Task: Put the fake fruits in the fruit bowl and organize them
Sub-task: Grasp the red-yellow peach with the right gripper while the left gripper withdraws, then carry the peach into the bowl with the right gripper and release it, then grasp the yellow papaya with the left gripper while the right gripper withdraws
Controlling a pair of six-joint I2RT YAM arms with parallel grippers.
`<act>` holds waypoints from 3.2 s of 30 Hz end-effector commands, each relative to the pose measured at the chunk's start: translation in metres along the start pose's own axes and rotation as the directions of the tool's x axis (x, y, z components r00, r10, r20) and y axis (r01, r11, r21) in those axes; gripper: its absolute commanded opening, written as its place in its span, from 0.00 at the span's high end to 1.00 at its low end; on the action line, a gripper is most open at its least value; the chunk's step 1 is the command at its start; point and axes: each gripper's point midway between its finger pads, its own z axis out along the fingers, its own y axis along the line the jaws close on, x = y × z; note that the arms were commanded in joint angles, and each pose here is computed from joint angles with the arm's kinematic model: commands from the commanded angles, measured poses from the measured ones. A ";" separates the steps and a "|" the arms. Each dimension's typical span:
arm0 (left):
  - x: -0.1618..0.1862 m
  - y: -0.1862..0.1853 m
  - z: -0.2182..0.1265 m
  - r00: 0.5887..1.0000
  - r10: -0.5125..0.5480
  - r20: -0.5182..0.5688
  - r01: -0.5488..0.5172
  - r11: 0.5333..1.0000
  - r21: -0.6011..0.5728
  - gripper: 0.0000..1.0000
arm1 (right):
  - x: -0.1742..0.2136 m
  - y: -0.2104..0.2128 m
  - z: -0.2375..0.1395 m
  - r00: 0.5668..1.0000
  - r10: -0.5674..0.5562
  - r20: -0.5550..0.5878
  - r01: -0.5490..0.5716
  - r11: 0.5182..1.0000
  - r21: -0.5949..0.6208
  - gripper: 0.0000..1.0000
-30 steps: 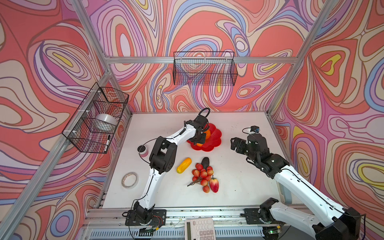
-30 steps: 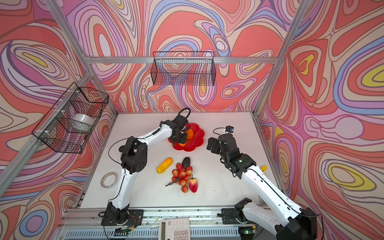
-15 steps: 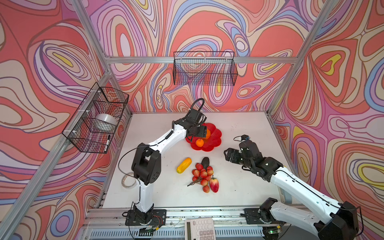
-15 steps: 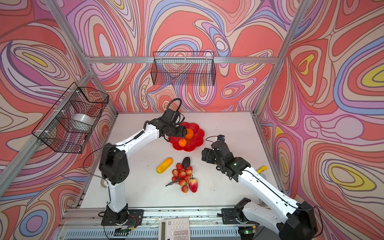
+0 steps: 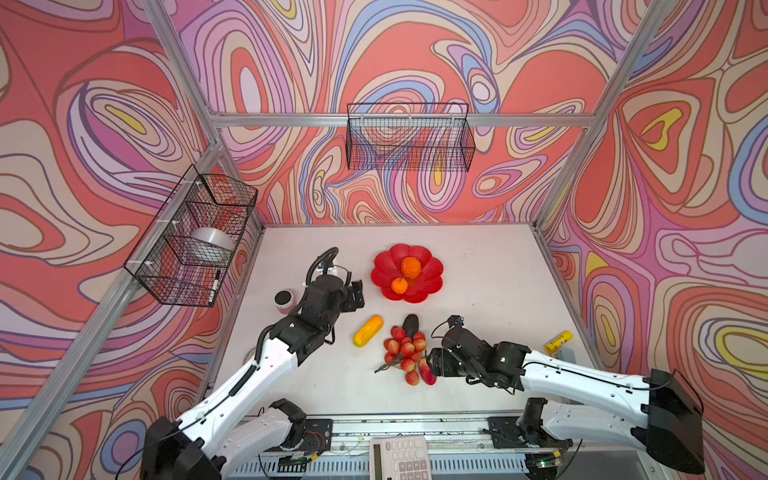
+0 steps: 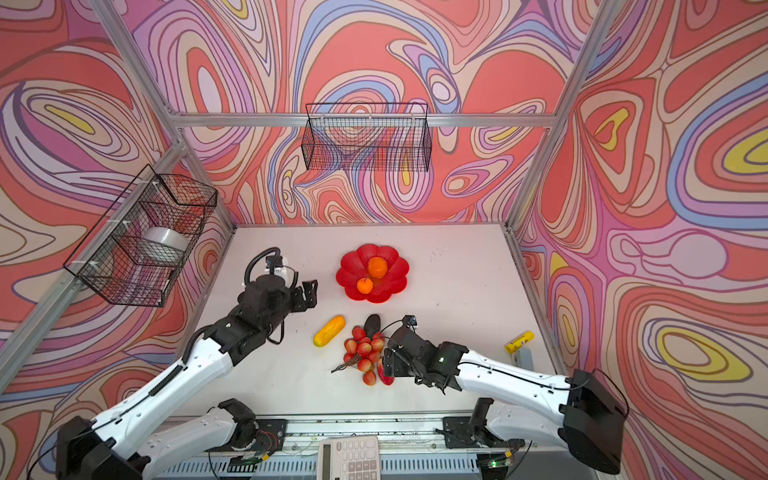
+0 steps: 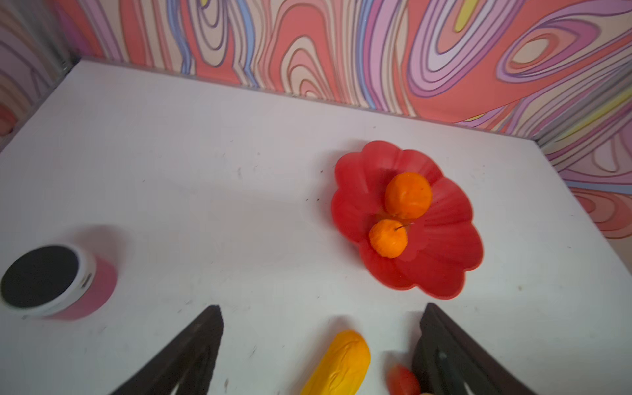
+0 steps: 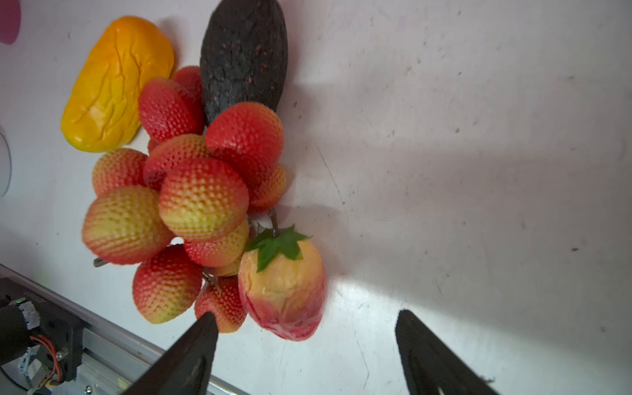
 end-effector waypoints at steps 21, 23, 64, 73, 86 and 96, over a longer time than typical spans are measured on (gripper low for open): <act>0.034 0.064 -0.035 0.990 -0.133 0.041 0.137 0.978 -0.154 0.04 | -0.016 -0.059 -0.057 0.966 0.157 0.204 -0.193 0.967 0.170 0.70; 0.035 0.063 -0.034 0.992 -0.126 0.030 0.129 0.980 -0.152 0.04 | -0.040 -0.057 -0.077 0.940 0.160 0.301 -0.208 0.969 0.134 0.70; 0.066 0.024 -0.021 0.977 -0.056 -0.205 0.059 0.998 0.010 0.07 | -0.249 0.000 0.110 0.979 0.148 0.139 -0.153 0.988 0.033 0.43; 0.088 -0.006 -0.004 0.912 0.085 -0.402 -0.040 0.992 0.118 0.12 | -0.294 0.015 0.002 0.893 0.147 0.425 -0.137 0.989 -0.052 0.19; 0.140 -0.026 0.043 0.778 0.185 -0.600 -0.109 0.981 0.161 0.15 | -0.260 -0.015 -0.092 0.809 0.141 0.570 -0.156 0.988 -0.022 0.10; 0.173 -0.022 0.061 0.707 0.151 -0.691 -0.104 0.988 0.110 0.59 | -0.250 -0.027 -0.105 0.793 0.131 0.595 -0.170 0.985 0.009 0.09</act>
